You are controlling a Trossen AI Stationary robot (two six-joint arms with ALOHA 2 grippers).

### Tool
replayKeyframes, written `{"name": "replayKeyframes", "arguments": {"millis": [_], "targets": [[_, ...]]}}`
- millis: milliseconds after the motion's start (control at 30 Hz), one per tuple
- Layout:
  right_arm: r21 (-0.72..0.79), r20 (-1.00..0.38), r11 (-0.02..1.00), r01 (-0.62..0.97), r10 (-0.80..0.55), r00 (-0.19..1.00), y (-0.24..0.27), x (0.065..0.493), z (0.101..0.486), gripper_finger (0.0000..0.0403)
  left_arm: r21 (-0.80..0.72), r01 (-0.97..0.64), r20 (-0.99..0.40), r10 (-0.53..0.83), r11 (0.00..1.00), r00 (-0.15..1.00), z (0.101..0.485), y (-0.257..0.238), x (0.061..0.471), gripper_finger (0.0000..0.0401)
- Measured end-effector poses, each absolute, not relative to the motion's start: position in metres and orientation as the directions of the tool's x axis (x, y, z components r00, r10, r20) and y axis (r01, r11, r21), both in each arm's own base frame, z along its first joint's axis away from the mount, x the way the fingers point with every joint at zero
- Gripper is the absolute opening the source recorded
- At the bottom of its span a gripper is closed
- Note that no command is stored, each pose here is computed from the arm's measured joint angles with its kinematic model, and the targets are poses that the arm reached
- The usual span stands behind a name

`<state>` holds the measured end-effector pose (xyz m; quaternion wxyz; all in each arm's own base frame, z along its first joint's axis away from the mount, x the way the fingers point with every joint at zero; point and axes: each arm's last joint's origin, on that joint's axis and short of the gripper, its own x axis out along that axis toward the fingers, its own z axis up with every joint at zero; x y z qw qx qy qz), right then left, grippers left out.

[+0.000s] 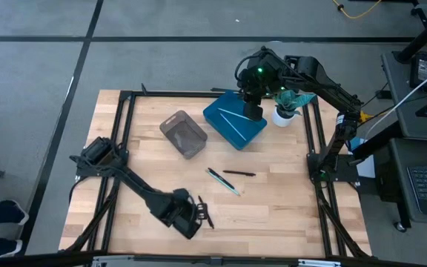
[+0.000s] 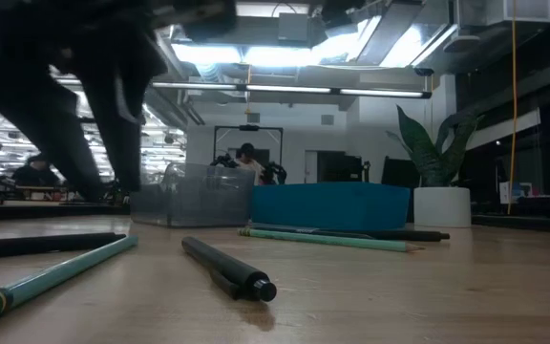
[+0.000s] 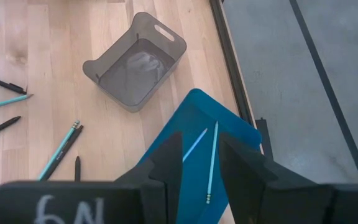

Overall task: Sort pens & pencils
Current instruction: Put the light blue pencil into the blue bin

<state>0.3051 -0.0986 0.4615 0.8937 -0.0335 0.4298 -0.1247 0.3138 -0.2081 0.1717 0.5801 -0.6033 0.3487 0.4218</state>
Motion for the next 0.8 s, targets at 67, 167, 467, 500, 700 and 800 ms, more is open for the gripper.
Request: {"name": "replayKeyframes", "arguments": {"millis": [67, 167, 467, 500, 700, 800], "targets": [[-0.167, -0.760, 0.967, 0.194, -0.252, 0.600, -0.099, 0.305, 0.461, 0.0104, -0.382, -0.922, -0.924, 0.041, -0.063, 0.380, 0.171, -0.202, 0.318, 0.0071], [-0.167, -0.760, 0.967, 0.195, -0.252, 0.600, -0.099, 0.305, 0.461, 0.0104, -0.371, -0.927, -0.929, 0.027, -0.047, 0.370, 0.171, -0.195, 0.323, 0.0071], [-0.168, -0.760, 0.967, 0.193, -0.252, 0.600, -0.099, 0.305, 0.461, 0.0104, -0.328, -0.944, -0.944, -0.011, -0.035, 0.328, 0.171, -0.191, 0.323, 0.0070], [-0.168, -0.760, 0.967, 0.193, -0.252, 0.600, -0.099, 0.305, 0.461, 0.0104, -0.327, -0.944, -0.945, -0.011, -0.043, 0.328, 0.171, -0.192, 0.322, 0.0070], [-0.170, -0.760, 0.967, 0.191, -0.252, 0.600, -0.099, 0.305, 0.461, 0.0104, -0.311, -0.949, -0.950, -0.006, -0.061, 0.312, 0.170, -0.195, 0.319, 0.0070], [-0.170, -0.760, 0.967, 0.191, -0.252, 0.600, -0.099, 0.305, 0.462, 0.0104, -0.311, -0.948, -0.950, -0.005, -0.065, 0.312, 0.170, -0.194, 0.320, 0.0070]]}}
